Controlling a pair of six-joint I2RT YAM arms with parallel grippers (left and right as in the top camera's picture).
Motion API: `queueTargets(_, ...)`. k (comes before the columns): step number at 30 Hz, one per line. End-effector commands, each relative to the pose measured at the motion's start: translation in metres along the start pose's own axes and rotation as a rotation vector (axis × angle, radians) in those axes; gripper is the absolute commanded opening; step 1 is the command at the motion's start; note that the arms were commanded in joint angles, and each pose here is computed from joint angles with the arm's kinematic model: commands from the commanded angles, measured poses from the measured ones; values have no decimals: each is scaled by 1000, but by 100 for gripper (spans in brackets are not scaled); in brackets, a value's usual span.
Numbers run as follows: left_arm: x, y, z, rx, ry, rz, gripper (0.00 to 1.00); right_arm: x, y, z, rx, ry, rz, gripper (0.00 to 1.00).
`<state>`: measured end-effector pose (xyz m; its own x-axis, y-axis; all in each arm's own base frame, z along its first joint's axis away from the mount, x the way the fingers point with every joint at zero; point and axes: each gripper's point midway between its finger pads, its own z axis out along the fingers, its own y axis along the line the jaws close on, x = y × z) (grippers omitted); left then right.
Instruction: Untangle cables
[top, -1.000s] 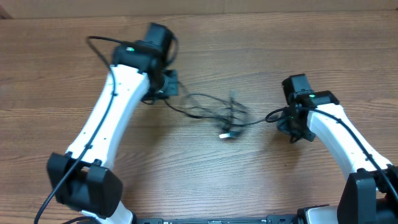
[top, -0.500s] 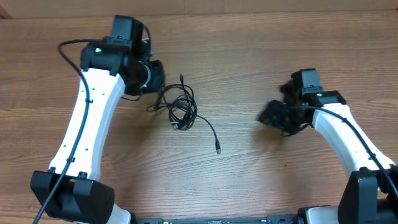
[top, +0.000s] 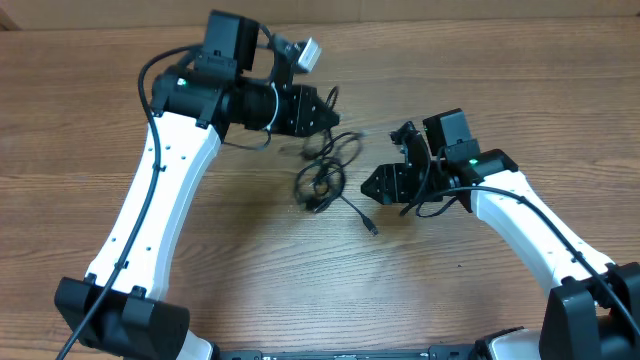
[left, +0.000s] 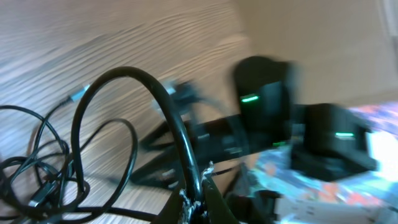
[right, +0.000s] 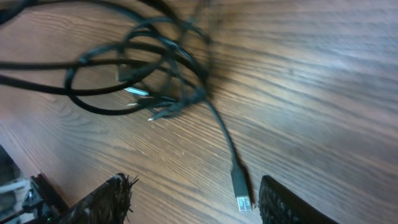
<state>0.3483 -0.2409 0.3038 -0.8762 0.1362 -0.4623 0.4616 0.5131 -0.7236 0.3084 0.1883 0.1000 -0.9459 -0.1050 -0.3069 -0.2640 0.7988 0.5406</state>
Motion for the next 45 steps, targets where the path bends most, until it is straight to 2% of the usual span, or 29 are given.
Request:
queueTargets(1,-8,-73,-34,216,-55,110,4,-6,5,4,4,-28,-39,63)
queueTargets(9,-14,-102,-50,294,-96,143,4,-38,-16,-1,133,-177,93,63)
queueTargets(10,-14,-101,-51,293,-97,142,4,-39,-20,-2,158,-185,103,58)
queueTargets(11,-14,-101,-51,293,-96,141,4,-40,-26,-3,189,-194,117,47)
queueTargets(13,-15,-99,-50,279,-101,139,4,-38,-37,-5,249,-199,152,14)
queueTargets(14,-17,-94,-49,250,-110,134,4,-36,-40,-6,268,-196,167,4)
queueTargets(18,-23,-54,-44,26,-155,86,4,-21,-48,-6,310,-144,192,4)
queueTargets(22,-22,-6,-49,-242,-180,5,4,-4,-77,-17,479,-124,275,4)
queueTargets(24,-19,-1,-50,-268,-172,-10,4,0,-82,-20,513,-124,316,4)
queueTargets(26,-18,-3,-49,-255,-166,-11,4,0,-70,-13,433,-103,311,4)
queueTargets(29,-14,-2,-47,-264,-155,-16,4,-1,-35,-1,228,-52,218,36)
queueTargets(31,-12,12,-49,-344,-156,-32,4,-1,-17,3,126,-29,157,49)
queueTargets(36,-6,81,-70,-746,-164,-81,4,0,-14,3,112,-22,150,53)
queueTargets(40,-6,110,-72,-866,-145,-103,5,0,-13,3,107,-19,151,57)
queueTargets(41,-8,118,-73,-896,-144,-108,6,1,-13,3,104,-16,152,58)
queueTargets(43,-7,128,-70,-916,-131,-119,36,2,-13,3,105,-11,154,61)
queueTargets(45,-2,131,-61,-895,-102,-150,55,4,-12,4,104,-3,154,63)
